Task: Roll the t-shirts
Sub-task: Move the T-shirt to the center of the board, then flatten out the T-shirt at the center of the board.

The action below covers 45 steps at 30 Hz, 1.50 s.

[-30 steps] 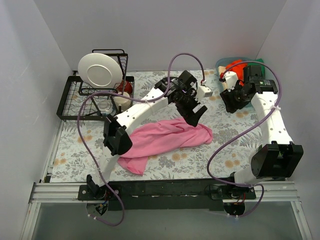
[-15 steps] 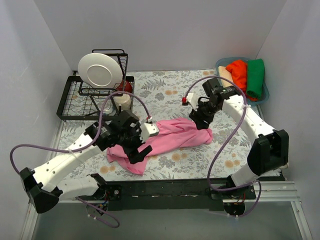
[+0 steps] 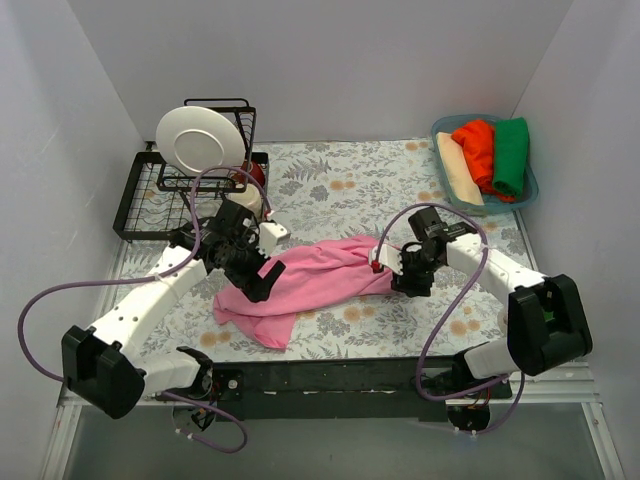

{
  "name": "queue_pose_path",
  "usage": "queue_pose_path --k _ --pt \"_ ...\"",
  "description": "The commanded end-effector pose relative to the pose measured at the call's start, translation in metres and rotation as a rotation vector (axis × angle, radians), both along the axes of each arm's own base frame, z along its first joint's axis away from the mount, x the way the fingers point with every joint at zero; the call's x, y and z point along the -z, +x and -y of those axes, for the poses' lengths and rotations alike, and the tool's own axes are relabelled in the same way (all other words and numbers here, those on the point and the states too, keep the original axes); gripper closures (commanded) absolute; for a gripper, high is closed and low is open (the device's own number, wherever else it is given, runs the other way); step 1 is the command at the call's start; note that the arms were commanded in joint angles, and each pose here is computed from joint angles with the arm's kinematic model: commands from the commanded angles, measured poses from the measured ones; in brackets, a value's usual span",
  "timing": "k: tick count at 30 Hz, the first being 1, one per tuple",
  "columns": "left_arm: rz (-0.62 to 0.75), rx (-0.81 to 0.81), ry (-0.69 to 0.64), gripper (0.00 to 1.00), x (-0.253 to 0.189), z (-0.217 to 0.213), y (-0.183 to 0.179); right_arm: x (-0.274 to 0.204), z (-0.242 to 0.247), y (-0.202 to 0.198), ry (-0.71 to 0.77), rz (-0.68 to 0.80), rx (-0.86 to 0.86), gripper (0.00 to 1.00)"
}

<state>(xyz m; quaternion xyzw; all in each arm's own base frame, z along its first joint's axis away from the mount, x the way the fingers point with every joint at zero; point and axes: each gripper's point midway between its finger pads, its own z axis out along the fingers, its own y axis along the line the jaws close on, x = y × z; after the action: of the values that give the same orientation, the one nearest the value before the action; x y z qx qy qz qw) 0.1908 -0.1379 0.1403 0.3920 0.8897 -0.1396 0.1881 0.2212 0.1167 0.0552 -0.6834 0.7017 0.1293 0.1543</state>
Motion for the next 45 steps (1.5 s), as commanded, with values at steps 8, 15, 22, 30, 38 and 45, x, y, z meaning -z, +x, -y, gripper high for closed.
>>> queue_pose_path --k 8,15,22,30,38,45 --pt "0.179 0.020 -0.025 0.16 -0.045 0.001 0.027 -0.004 -0.049 0.043 0.030 0.312 -0.124 0.99" --pt "0.318 0.097 -0.055 0.14 -0.070 -0.007 0.016 -0.159 -0.091 -0.032 0.303 0.068 -0.186 0.99" --pt "0.421 0.113 -0.061 0.13 -0.091 0.000 0.040 -0.232 -0.131 0.003 0.506 -0.052 0.036 0.99" --pt "0.392 0.205 -0.092 0.12 -0.077 0.025 0.059 -0.116 -0.057 0.192 0.430 -0.249 0.672 0.68" --pt "0.334 0.181 -0.108 0.13 -0.063 0.043 0.075 -0.125 0.047 0.228 0.383 -0.054 0.763 0.45" --pt "0.194 0.179 -0.134 0.13 -0.024 0.047 0.054 -0.082 -0.025 0.103 0.311 -0.005 0.221 0.44"
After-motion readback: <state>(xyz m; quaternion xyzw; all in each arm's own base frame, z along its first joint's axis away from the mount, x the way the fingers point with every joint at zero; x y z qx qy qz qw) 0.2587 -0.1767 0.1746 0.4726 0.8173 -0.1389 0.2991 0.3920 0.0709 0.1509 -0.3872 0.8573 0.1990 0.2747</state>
